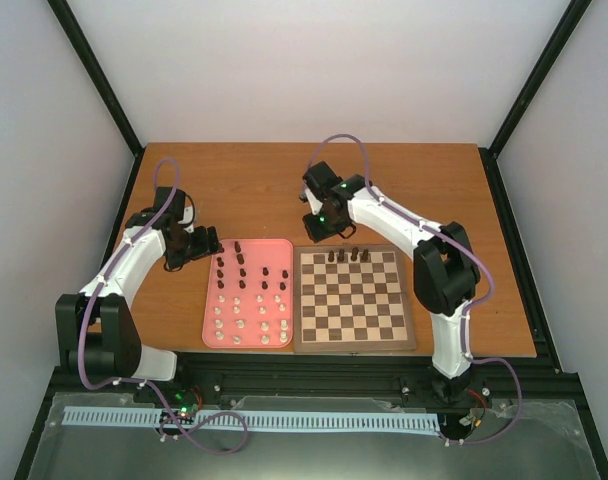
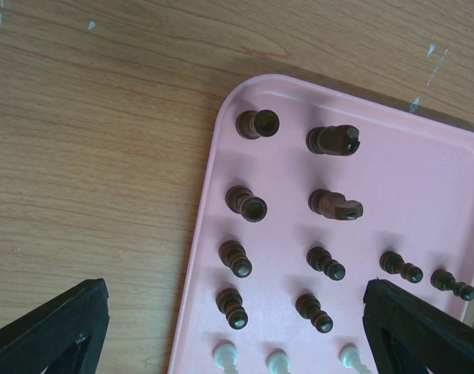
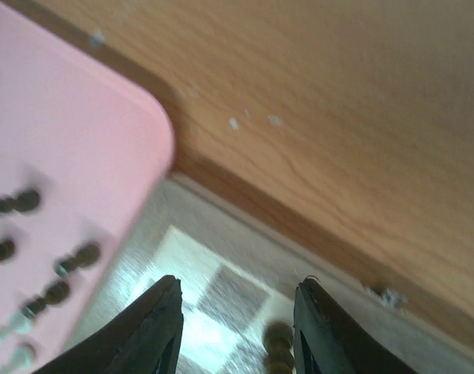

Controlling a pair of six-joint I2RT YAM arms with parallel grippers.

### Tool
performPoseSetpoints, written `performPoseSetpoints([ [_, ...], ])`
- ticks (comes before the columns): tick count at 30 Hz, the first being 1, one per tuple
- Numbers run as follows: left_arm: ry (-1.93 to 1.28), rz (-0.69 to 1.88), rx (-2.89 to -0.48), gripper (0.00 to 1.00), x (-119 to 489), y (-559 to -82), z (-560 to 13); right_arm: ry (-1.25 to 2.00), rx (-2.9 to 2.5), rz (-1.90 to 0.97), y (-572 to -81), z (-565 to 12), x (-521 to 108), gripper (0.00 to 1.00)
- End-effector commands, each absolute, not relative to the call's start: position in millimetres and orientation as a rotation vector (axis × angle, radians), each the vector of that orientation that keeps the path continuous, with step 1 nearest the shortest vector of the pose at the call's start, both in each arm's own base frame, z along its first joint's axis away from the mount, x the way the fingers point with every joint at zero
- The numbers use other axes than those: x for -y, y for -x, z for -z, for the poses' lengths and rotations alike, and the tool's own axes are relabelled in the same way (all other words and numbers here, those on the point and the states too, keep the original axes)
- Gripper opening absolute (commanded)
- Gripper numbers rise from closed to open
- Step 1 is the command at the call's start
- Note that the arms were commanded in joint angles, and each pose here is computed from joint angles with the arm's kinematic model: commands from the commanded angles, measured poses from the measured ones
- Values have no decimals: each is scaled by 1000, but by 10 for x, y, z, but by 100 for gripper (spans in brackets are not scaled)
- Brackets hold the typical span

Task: Set up the chess pieces on the board
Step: Pick up the chess piece from the storage box.

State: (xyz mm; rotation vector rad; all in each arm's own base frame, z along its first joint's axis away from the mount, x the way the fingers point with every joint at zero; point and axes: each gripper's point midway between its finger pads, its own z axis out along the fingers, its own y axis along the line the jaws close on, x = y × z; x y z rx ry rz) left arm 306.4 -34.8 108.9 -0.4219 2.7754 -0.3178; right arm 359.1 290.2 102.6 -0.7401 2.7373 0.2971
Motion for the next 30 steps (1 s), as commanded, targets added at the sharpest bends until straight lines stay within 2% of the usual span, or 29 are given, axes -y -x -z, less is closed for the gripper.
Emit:
performPoseSetpoints([
  [1,416,314,-2739,100,324,-3157,-1200,806,-2683,-352,-3686,-1155,-3242,40],
  [8,424,312,-2735,100,322,-3164,-1226,961,-2599,-499,-3673,-1214,-3993,44],
  [15,459,284,-2750,100,285,-3142,-1180,1142,-2532,-592,-3426,-1098,-4594,45],
  [30,527,252,-2775,100,244,-3146,-1110,1120,-2572,-722,-3392,-765,-4910,44],
])
